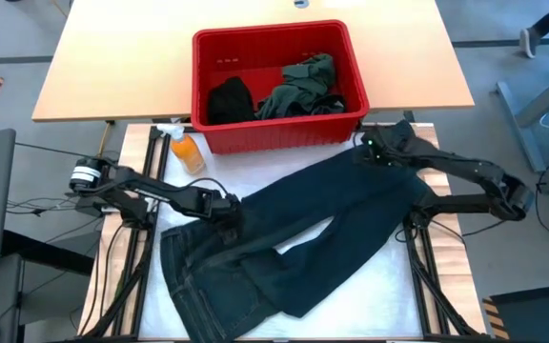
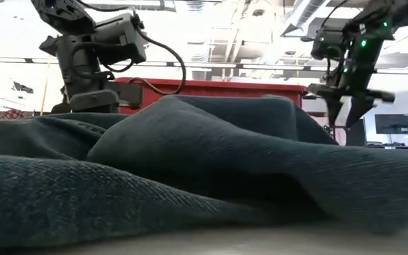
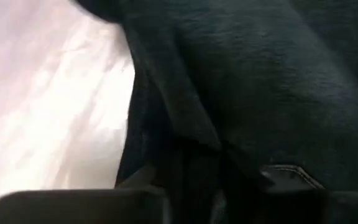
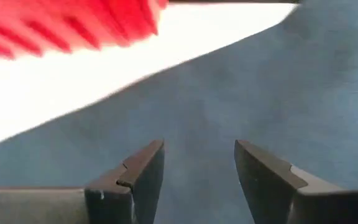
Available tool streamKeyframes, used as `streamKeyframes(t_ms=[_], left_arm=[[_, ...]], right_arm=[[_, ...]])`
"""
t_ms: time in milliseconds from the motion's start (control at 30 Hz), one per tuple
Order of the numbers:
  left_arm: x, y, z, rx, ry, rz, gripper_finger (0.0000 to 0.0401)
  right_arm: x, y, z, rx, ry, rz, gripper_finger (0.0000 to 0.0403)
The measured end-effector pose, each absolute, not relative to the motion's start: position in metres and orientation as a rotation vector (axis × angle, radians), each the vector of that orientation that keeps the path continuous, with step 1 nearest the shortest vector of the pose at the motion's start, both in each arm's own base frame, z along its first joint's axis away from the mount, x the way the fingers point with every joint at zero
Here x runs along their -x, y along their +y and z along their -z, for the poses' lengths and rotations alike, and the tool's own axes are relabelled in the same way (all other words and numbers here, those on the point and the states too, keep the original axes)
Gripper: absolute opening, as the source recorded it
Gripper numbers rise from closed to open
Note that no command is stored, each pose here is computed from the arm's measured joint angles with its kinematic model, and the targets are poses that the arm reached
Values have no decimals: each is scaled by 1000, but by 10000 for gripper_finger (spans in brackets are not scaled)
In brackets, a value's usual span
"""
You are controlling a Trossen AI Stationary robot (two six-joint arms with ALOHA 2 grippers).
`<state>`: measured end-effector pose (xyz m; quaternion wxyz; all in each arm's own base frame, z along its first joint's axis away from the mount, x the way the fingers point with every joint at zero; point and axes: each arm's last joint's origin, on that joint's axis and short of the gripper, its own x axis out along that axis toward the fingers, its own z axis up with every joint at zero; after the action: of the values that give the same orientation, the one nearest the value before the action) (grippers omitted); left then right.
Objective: Fold Laundry from Bin
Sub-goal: Fold the dark blue pants
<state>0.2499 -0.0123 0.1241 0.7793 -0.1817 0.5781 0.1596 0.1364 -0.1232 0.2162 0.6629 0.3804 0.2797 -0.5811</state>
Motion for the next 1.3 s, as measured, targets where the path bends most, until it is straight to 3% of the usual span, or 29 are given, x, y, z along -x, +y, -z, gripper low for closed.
streamKeyframes(t_ms=[67, 133, 333, 567, 1000, 1100, 1300], left_arm=[[-250, -18, -126, 400, 1228, -318, 34], [-248, -23, -131, 434, 1209, -298, 13], [-243, -33, -153, 478, 1171, -254, 4], [-243, -53, -181, 492, 1074, -85, 2], [-245, -84, -204, 486, 1022, 31, 0], [-245, -86, -204, 491, 1026, 34, 0], [-243, -91, -204, 489, 1033, 46, 0]], right_arm=[[-140, -124, -205, -894, 518, 1320, 223], [-142, -125, -194, -931, 426, 1344, 223], [-139, -128, -171, -972, 344, 1492, 213], [-156, -144, -159, -1021, 260, 1453, 192], [-186, -158, -112, -961, 586, 1489, 173], [-195, -159, -111, -913, 687, 1475, 144], [-207, -158, -128, -849, 780, 1363, 22]])
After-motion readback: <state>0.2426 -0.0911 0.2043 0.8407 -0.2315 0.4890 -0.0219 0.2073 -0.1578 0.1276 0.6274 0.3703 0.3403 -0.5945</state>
